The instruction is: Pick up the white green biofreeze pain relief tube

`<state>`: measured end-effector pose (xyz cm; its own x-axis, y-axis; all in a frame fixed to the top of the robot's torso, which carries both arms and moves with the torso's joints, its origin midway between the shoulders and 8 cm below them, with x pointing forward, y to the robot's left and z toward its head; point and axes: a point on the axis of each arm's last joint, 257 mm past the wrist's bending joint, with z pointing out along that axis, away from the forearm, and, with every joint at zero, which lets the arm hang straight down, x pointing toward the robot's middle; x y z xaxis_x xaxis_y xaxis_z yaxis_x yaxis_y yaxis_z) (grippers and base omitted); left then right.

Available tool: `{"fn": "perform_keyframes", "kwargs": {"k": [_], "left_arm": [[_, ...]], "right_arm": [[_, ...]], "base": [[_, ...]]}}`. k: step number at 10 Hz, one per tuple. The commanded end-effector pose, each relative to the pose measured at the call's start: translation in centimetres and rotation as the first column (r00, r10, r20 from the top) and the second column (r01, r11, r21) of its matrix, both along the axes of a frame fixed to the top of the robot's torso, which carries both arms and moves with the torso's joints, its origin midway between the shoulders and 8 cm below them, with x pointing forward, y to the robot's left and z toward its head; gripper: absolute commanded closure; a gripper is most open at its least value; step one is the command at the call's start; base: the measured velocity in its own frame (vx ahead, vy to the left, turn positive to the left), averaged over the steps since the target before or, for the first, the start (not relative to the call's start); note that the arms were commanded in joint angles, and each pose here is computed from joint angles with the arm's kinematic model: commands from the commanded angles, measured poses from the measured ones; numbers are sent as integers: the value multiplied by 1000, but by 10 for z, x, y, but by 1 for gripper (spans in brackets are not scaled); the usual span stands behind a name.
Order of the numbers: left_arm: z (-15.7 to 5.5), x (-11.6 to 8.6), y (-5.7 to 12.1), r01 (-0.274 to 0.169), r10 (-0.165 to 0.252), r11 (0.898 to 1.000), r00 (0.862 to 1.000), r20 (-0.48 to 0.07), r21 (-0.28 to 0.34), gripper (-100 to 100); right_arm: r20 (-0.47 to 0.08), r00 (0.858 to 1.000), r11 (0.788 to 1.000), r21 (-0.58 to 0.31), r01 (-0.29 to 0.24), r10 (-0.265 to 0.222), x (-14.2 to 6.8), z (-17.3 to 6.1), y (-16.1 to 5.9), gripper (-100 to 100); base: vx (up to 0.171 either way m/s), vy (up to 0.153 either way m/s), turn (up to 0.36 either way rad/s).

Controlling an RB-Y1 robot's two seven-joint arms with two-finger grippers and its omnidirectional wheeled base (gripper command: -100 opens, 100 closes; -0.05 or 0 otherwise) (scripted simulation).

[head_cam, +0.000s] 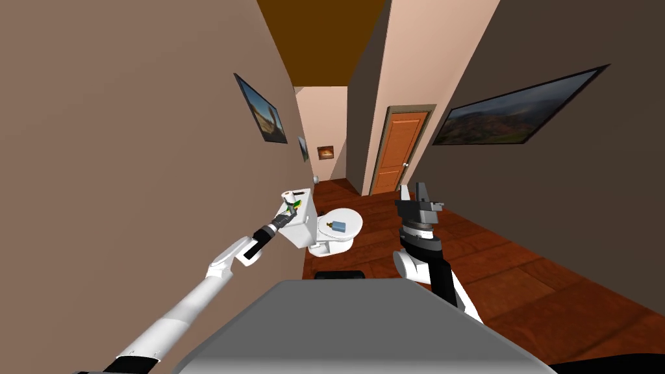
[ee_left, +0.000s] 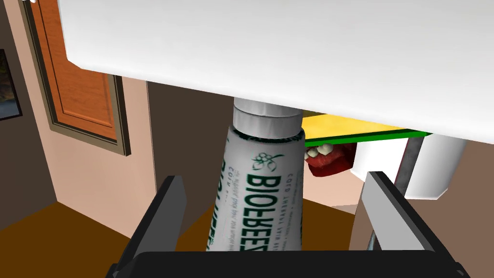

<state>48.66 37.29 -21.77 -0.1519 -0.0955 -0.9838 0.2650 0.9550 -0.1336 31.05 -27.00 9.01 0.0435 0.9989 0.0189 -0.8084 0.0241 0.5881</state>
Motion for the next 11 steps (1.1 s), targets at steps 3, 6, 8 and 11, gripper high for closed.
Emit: {"fn": "perform_keyframes", "kwargs": {"k": [3,6,8,11], "left_arm": [[-5,28,-2,-11,11,1000,1000,-7,-4,-100],[-9,48,-13,-4,4,1000,1000,-16,-7,-100],[3,61,-10,-11,11,1000,1000,4,-2,-100],[-3,83,-13,-20,20,1000,1000,-13,5,-100]], "right_arm": [[0,1000,1000,0,0,0,0,0,0,0],[0,1000,1000,0,0,0,0,0,0,0],[0,1000,1000,0,0,0,0,0,0,0],[0,1000,1000,0,0,0,0,0,0,0]], "base": [[-96,20,-33],[-53,19,-39],[-53,2,8],[-98,21,-35]]}}
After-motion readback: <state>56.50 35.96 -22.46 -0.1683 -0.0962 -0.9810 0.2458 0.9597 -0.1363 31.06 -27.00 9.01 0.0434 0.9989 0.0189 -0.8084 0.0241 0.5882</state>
